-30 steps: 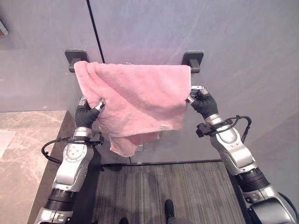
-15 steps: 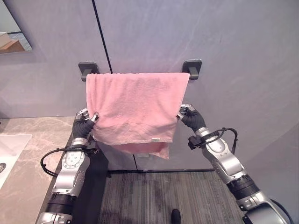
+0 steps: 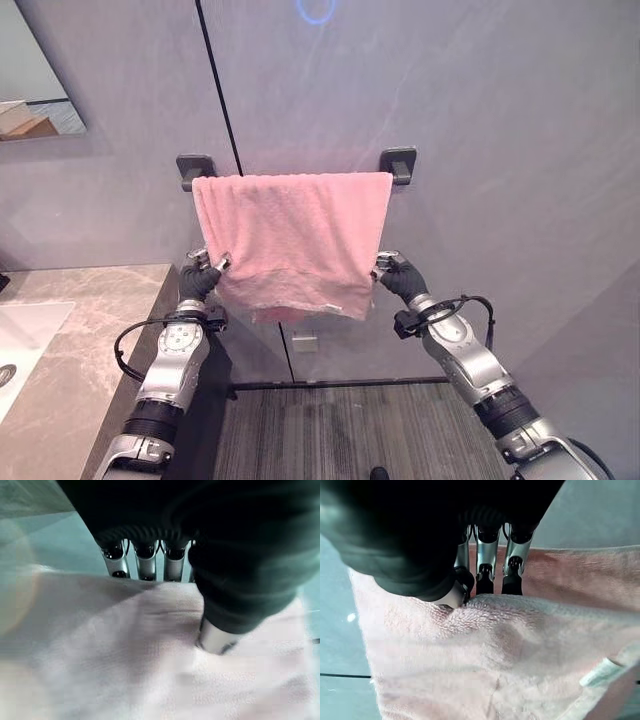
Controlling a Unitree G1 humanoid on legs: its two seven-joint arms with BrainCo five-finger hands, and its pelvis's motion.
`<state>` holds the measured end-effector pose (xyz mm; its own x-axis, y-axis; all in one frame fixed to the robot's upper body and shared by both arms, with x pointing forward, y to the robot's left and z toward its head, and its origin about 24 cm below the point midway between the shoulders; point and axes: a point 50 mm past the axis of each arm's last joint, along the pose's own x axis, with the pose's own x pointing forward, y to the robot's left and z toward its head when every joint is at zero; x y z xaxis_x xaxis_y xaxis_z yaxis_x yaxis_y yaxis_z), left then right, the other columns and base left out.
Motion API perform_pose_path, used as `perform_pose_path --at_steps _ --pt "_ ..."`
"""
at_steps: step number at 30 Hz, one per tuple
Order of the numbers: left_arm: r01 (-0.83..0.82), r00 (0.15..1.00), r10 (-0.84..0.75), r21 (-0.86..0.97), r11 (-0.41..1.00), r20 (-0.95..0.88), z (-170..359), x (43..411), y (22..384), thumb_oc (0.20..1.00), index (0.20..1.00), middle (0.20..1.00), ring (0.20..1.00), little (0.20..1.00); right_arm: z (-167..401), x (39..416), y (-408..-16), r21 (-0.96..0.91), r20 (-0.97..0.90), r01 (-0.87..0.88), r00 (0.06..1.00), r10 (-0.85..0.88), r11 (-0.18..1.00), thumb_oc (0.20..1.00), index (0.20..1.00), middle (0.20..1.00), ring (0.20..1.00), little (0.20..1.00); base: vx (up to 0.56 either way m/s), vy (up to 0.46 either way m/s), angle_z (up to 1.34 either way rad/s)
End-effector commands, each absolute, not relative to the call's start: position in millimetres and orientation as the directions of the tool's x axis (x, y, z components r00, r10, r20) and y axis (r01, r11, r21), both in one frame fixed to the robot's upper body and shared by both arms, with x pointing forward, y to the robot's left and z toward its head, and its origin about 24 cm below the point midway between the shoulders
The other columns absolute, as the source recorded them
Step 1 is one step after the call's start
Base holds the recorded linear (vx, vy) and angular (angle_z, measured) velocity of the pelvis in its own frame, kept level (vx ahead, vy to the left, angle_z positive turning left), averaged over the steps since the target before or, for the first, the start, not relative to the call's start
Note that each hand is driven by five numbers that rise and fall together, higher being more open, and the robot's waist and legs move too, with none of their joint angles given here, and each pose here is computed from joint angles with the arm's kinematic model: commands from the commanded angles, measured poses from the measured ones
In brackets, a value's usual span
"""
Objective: Put brush and paste in cup on sink, flatten towel.
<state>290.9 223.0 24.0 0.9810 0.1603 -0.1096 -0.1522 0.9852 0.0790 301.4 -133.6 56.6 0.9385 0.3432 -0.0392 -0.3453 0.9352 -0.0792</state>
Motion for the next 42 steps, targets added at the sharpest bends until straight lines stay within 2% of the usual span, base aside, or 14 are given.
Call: perform_pose_path --at_steps 1,8,14,16,17,18,19,20,27,31,33,35,38,42 --pt "-0.108 0.966 0.144 0.169 0.980 -0.215 -1 281 224 0.548 0.548 0.548 0.548 0.548 76 309 -123 -0.057 0.056 -0.351 0.933 0.354 0.935 0.200 0.200 0.200 0.200 0.200 0.00 0.000 0.00" --pt "-0.110 0.945 0.156 0.169 0.979 -0.288 -18 274 221 0.523 0.523 0.523 0.523 0.523 60 309 -123 -0.049 -0.005 -0.333 0.943 0.333 0.942 0.200 0.200 0.200 0.200 0.200 0.00 0.000 0.00" --pt "-0.114 0.926 0.164 0.163 0.980 -0.341 -31 269 219 0.338 0.338 0.338 0.338 0.338 44 310 -124 -0.033 -0.070 -0.310 0.949 0.307 0.950 0.200 0.200 0.200 0.200 0.200 0.00 0.000 0.00" --pt "-0.111 0.922 0.165 0.169 0.979 -0.350 -34 269 218 0.379 0.379 0.379 0.379 0.379 42 310 -124 -0.036 -0.080 -0.306 0.950 0.302 0.951 0.200 0.200 0.200 0.200 0.200 0.01 0.002 0.02" --pt "-0.111 0.917 0.168 0.174 0.978 -0.361 -36 267 218 0.473 0.473 0.473 0.473 0.473 38 310 -126 -0.049 -0.096 -0.294 0.953 0.289 0.955 0.542 0.542 0.542 0.542 0.542 0.01 0.002 0.04" --pt "-0.111 0.917 0.168 0.174 0.978 -0.361 -36 267 218 0.542 0.542 0.542 0.542 0.542 38 310 -126 -0.049 -0.096 -0.294 0.953 0.288 0.955 1.000 1.000 1.000 1.000 1.000 0.01 -0.001 0.05" --pt "-0.109 0.915 0.170 0.184 0.977 -0.365 -37 267 218 0.630 0.630 0.630 0.630 0.630 36 311 -130 -0.078 -0.107 -0.272 0.959 0.263 0.959 1.000 1.000 1.000 1.000 1.000 -0.01 -0.006 0.06" --pt "-0.101 0.908 0.172 0.200 0.975 -0.383 -41 266 218 1.000 1.000 1.000 1.000 1.000 34 313 -134 -0.161 -0.122 -0.269 0.960 0.251 0.950 1.000 1.000 1.000 1.000 1.000 -0.01 -0.006 0.07" --pt "-0.001 0.864 0.132 0.262 0.965 -0.485 -65 248 213 1.000 1.000 1.000 1.000 1.000 -3 302 -169 -0.340 -0.304 -0.262 0.939 0.158 0.903 1.000 1.000 1.000 1.000 1.000 -0.01 -0.003 0.05" --pt "0.020 0.803 0.138 0.257 0.966 -0.580 -90 221 213 1.000 1.000 1.000 1.000 1.000 -44 267 -203 -0.298 -0.452 -0.175 0.892 0.023 0.938 1.000 1.000 1.000 1.000 1.000 -0.01 -0.003 0.00" --pt "0.015 0.744 0.150 0.242 0.970 -0.651 -107 201 213 1.000 1.000 1.000 1.000 1.000 -72 240 -226 -0.295 -0.555 -0.099 0.827 -0.086 0.950 1.000 1.000 1.000 1.000 1.000 -0.02 -0.011 0.00" --pt "0.009 0.726 0.155 0.234 0.972 -0.670 -112 195 213 1.000 1.000 1.000 1.000 1.000 -78 234 -227 -0.290 -0.576 -0.096 0.812 -0.093 0.952 1.000 1.000 1.000 1.000 1.000 -0.02 -0.010 -0.01" --pt "0.009 0.646 0.189 0.255 0.967 -0.740 -130 170 215 1.000 1.000 1.000 1.000 1.000 -106 199 -242 -0.264 -0.682 -0.003 0.707 -0.185 0.965 1.000 1.000 1.000 1.000 1.000 -0.04 -0.024 0.00" --pt "-0.033 0.566 0.219 0.243 0.969 -0.795 -143 147 216 1.000 1.000 1.000 1.000 1.000 -119 177 -241 -0.202 -0.721 0.069 0.665 -0.196 0.977 1.000 1.000 1.000 1.000 1.000 -0.05 -0.025 -0.03"
